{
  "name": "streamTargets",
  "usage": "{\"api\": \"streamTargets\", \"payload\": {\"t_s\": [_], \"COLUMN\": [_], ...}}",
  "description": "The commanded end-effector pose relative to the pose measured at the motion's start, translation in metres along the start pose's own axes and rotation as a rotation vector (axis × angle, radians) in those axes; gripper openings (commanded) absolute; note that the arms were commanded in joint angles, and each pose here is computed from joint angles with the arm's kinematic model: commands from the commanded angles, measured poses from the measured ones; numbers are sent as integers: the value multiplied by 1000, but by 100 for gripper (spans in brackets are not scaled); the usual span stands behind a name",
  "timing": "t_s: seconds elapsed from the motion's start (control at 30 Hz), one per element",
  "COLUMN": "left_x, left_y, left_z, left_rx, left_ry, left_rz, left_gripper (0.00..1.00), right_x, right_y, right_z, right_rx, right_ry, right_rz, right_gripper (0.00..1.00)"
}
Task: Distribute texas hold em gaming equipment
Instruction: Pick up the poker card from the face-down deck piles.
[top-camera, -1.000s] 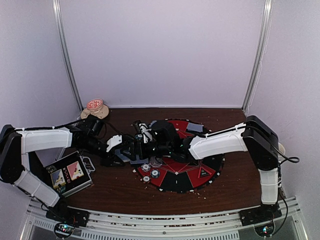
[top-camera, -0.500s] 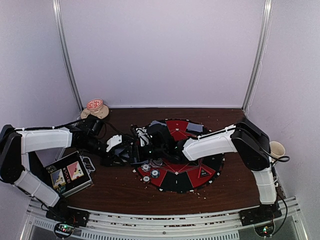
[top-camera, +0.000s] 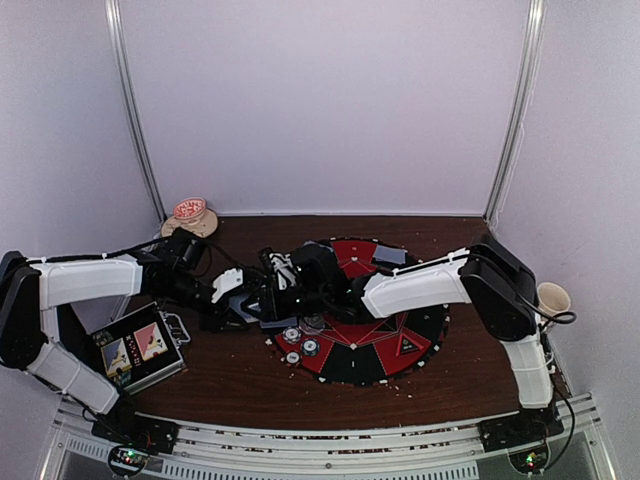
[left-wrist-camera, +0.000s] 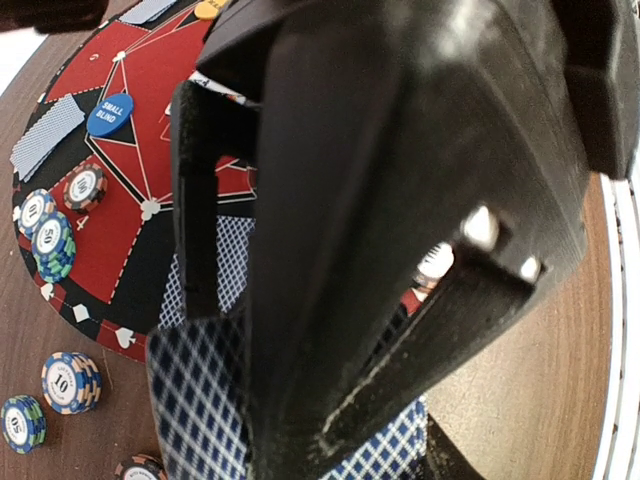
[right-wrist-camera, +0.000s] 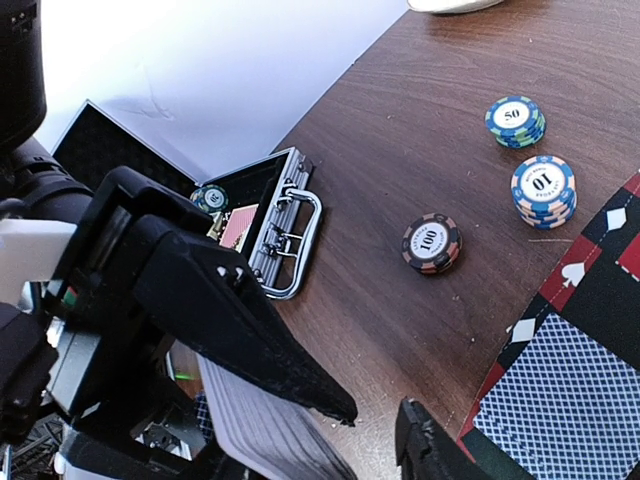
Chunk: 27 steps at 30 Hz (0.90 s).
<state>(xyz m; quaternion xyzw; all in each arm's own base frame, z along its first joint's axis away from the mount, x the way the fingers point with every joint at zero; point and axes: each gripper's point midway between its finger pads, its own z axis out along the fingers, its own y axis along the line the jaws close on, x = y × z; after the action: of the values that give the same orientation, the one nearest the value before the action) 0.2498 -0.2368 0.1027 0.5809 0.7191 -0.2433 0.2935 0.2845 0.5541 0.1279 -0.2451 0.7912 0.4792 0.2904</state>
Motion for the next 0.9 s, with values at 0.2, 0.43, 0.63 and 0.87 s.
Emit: {"api": "streamTargets", "payload": {"t_s": [0.2, 0.43, 0.63, 0.87], "left_x": [-10, -9, -10, -9], "left_y": [0, 0, -1, 0], "left_z": [-3, -2, -2, -2], "left_rx": [1, 5, 6, 4], "left_ry": [-38, -35, -37, -35], "left_rz": [30, 30, 31, 29], "left_gripper": [46, 46, 46, 46], "right_x": [-17, -21, -23, -24], "right_y": [-6, 30, 43, 43], "right_z": [-29, -33, -43, -53], "right_rx": [32, -128, -179, -164], "right_ry": [-38, -40, -54, -63], "right_rz": [-10, 9, 16, 5], "right_gripper": [42, 40, 33, 25]}}
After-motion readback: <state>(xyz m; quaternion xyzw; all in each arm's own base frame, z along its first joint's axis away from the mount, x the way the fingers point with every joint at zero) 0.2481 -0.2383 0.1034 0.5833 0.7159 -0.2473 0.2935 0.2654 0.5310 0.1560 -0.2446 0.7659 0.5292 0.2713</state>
